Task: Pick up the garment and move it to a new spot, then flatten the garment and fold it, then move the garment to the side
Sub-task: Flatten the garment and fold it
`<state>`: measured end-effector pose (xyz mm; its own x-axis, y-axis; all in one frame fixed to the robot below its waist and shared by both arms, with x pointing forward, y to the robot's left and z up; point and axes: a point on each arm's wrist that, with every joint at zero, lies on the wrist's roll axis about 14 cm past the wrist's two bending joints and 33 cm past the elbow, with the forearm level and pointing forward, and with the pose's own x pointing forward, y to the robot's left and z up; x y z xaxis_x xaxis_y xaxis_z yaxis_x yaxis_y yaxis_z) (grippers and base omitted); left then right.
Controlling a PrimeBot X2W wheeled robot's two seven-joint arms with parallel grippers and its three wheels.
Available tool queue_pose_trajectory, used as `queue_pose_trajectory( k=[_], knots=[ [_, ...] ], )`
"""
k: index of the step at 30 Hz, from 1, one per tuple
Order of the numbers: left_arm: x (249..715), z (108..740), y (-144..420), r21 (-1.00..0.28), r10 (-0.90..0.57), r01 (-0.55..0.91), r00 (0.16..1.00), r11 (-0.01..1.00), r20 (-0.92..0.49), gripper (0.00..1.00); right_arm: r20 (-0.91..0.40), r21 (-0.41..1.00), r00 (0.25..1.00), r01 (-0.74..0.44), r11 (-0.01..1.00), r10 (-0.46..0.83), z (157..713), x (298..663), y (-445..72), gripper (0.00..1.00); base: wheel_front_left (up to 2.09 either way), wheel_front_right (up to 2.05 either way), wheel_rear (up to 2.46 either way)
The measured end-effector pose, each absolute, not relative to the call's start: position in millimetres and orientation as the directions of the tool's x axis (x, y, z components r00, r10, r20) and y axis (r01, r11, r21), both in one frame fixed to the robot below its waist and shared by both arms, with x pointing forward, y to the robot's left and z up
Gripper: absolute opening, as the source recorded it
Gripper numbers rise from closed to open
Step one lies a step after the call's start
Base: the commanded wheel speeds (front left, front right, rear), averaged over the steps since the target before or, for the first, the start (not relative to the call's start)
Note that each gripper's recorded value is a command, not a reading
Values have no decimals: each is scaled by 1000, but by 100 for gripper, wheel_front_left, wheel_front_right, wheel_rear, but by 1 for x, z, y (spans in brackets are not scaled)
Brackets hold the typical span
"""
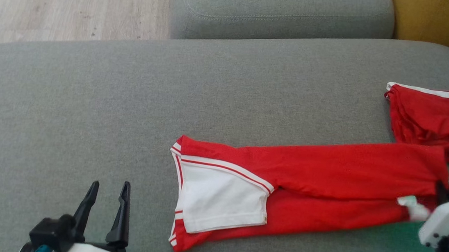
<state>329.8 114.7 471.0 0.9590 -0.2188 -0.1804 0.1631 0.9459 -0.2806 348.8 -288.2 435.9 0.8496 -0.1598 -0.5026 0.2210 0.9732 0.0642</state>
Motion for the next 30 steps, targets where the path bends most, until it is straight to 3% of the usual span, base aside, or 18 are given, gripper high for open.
queue_pose_trajectory(
  k=[7,13,22,30],
  knots=[
    [323,468,119,-278,-204,148,961,949,-185,100,-404,150,915,67,986,-1,467,372,-227,0,0,0,0],
    [316,469,131,-277,-164,109,970,955,-182,100,-346,238,912,-141,961,220,481,379,-146,0,0,0,0],
    [305,467,146,-281,-113,56,976,958,-189,100,-312,405,766,-428,808,562,475,360,-22,0,0,0,0],
    [303,462,158,-284,-71,10,976,959,-204,100,-322,418,646,-559,716,692,467,357,36,0,0,0,0]
  ],
)
